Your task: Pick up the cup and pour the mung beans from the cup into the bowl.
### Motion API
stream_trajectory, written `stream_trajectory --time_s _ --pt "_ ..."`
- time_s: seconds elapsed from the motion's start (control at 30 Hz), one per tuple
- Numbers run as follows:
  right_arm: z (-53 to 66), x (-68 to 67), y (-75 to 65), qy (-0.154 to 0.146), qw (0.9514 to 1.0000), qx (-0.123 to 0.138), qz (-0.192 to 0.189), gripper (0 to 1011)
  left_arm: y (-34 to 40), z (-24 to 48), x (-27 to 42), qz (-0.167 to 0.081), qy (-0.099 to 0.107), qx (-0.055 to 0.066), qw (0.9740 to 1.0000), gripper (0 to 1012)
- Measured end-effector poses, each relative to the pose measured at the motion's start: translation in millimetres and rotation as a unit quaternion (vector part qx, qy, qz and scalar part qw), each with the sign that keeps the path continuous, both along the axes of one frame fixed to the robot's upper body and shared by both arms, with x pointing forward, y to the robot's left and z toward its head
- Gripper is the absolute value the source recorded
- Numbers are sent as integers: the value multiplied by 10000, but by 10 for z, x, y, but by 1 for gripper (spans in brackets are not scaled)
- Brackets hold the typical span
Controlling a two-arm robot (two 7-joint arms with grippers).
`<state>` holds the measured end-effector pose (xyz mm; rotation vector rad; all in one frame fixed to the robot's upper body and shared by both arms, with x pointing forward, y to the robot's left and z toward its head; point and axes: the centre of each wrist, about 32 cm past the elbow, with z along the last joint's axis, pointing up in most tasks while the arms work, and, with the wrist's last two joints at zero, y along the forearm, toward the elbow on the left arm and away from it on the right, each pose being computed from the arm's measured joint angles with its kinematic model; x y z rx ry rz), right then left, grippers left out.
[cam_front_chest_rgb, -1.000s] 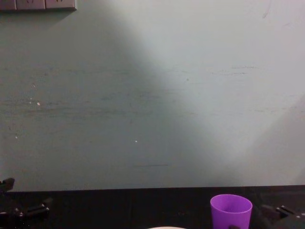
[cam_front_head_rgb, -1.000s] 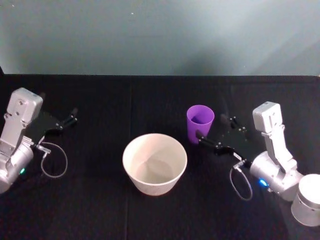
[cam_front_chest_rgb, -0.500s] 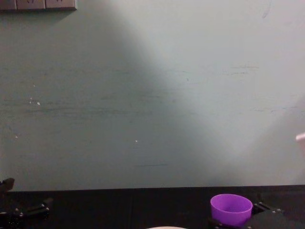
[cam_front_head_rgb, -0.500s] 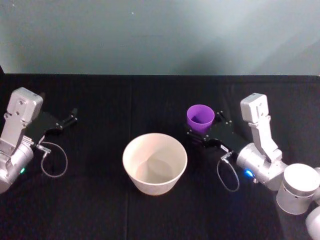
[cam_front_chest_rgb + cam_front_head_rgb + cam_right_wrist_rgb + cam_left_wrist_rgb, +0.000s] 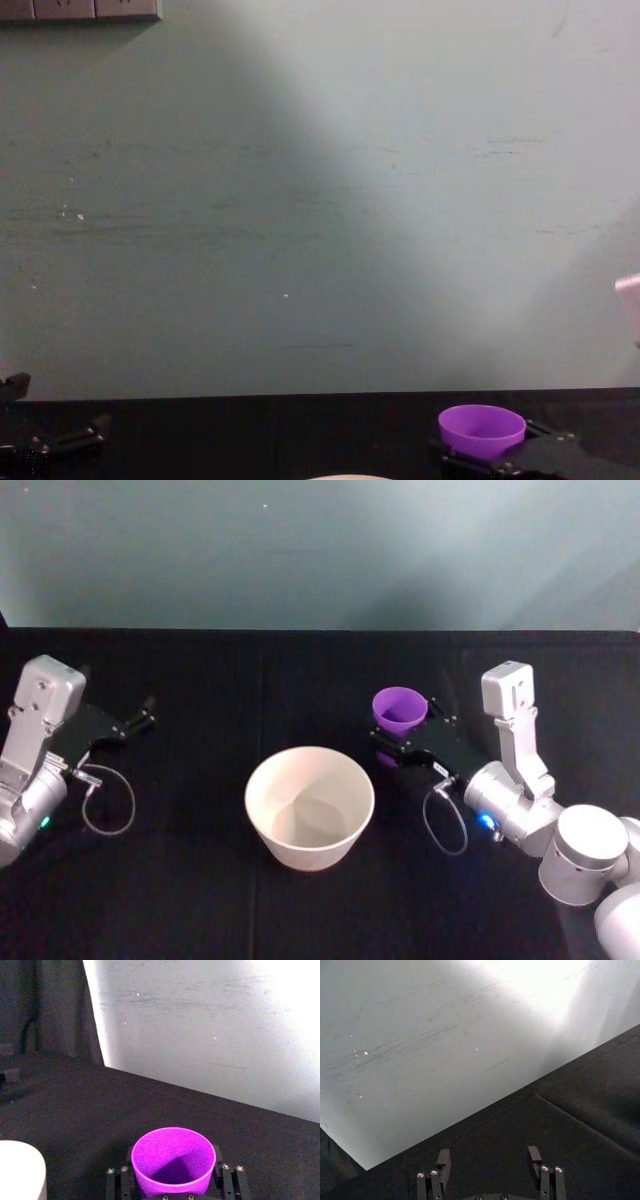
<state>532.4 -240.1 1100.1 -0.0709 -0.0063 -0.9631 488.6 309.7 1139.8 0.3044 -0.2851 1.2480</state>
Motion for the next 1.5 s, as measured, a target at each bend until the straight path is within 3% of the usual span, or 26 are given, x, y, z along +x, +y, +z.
stream_trajectory --time_s 0.13,0.3,0.73,1.1,1.3,1.5 --pt "-17 -18 2 8 10000 53 -18 794 0 0 0 0 1 0 10000 1000" --pt "-2 -47 5 -4 10000 90 -3 757 0 0 0 0 0 0 10000 1000" --pt "326 -250 -53 -221 9998 22 18 739 0 0 0 0 1 0 10000 1000" --pt "594 -445 -165 -490 9985 227 -24 739 0 0 0 0 0 0 10000 1000" --pt "673 -487 -176 -537 9982 252 45 739 0 0 0 0 1 0 10000 1000" --pt "666 -484 -177 -526 9983 250 44 739 0 0 0 0 0 0 10000 1000"
